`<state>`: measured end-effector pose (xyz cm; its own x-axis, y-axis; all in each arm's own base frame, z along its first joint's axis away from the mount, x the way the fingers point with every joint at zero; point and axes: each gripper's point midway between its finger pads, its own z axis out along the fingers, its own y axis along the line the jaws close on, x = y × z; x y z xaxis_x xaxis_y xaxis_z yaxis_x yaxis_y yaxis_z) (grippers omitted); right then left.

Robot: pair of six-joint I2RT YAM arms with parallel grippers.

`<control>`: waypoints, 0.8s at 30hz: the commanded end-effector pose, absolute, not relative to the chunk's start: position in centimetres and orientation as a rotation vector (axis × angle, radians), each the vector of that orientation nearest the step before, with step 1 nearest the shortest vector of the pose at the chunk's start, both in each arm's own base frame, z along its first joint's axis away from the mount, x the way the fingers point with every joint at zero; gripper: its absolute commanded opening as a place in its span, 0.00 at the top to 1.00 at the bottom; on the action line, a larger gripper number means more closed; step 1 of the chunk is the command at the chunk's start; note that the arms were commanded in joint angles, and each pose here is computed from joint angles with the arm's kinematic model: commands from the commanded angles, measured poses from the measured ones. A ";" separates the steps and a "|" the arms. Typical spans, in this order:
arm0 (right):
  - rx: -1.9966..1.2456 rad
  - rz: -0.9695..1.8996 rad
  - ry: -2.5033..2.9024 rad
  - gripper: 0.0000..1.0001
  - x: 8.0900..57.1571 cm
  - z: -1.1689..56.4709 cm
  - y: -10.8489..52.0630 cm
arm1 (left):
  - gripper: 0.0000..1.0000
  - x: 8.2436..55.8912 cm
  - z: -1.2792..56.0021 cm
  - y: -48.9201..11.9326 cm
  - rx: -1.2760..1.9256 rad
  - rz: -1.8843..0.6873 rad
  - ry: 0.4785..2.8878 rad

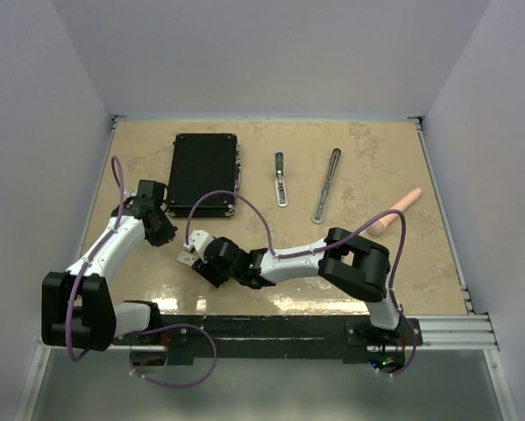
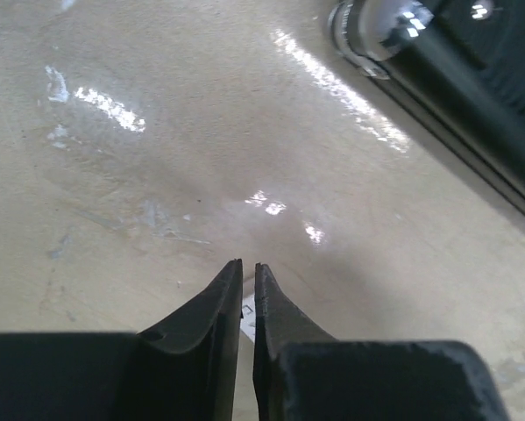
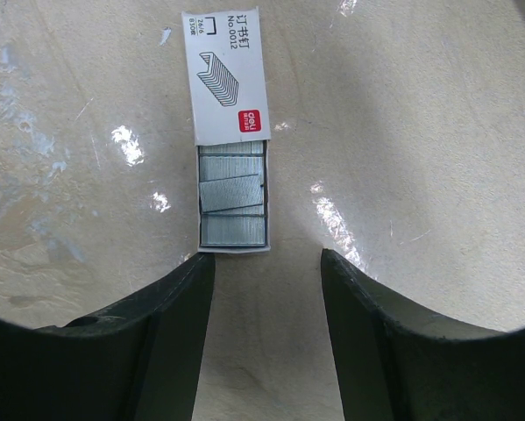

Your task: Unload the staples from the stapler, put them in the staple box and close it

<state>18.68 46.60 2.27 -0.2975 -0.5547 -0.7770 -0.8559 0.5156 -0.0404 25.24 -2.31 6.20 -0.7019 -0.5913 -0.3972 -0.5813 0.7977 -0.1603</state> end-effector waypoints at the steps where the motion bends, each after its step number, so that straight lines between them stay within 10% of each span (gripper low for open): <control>1: -1.115 0.487 1.968 0.44 19.4 3.5 46.3 | 0.87 24.4 4.7 -1.0 -0.915 0.094 2.582; 24: -1.094 0.438 1.972 0.45 20.1 2.6 45.7 | 1.00 23.4 0.8 -4.5 -0.849 -0.139 2.739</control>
<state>18.93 45.51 2.36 -0.2965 -0.5536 -0.7782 -0.8430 0.5347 -0.0592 23.51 -4.11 1.30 -0.7733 -0.5881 -0.2371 -0.5693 0.8086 -0.1486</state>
